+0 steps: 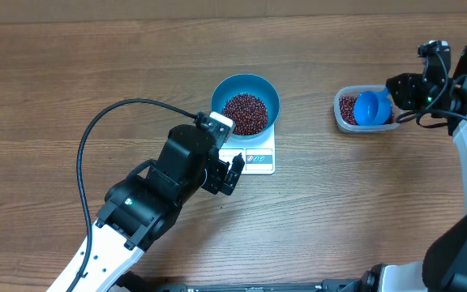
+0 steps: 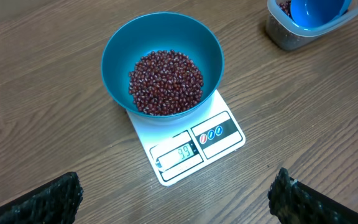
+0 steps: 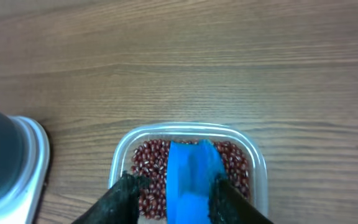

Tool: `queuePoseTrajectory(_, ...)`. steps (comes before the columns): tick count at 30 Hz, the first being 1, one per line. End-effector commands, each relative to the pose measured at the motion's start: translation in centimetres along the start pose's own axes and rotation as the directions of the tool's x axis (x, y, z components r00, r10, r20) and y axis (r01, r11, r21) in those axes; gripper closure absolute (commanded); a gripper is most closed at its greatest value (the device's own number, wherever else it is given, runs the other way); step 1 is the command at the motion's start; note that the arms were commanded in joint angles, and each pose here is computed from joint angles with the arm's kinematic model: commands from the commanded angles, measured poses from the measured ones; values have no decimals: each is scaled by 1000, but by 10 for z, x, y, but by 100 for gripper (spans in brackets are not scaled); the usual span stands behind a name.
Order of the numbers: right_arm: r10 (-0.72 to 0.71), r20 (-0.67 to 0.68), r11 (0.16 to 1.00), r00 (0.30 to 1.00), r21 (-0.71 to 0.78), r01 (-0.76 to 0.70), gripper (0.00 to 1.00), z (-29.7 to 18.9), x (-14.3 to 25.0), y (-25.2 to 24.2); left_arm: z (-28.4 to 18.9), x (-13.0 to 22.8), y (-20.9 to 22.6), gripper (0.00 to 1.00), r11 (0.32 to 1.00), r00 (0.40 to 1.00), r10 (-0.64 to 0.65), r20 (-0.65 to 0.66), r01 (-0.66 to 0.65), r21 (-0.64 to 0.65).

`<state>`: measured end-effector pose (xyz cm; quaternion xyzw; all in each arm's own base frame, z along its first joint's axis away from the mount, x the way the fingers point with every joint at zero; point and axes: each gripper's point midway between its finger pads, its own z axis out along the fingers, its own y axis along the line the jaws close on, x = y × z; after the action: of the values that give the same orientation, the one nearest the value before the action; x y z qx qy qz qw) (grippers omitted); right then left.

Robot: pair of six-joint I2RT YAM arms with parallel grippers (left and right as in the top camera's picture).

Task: Scoop item into bowl and weigh 150g on scale
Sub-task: 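Lower the scoop into the bean container with right gripper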

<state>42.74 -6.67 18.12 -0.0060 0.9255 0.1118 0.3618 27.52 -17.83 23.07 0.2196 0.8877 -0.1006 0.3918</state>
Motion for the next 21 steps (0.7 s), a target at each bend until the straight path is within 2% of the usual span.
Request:
queuePoseTrajectory(1, -18, 2, 1000, 1000, 26, 18, 70, -5, -5, -1, -3, -2, -1, 0, 1000, 1000, 0, 11, 0, 15)
queuePoseTrajectory(6, -15, -5, 1000, 1000, 24, 16, 75, -5, -3, -1, -3, -2, -2, 1, 1000, 1000, 0, 11, 0, 18)
queuePoseTrajectory(21, -29, 21, 1000, 999, 8, 29, 75, -5, -9, 1, -3, -2, -2, 0, 1000, 1000, 0, 11, 0, 18)
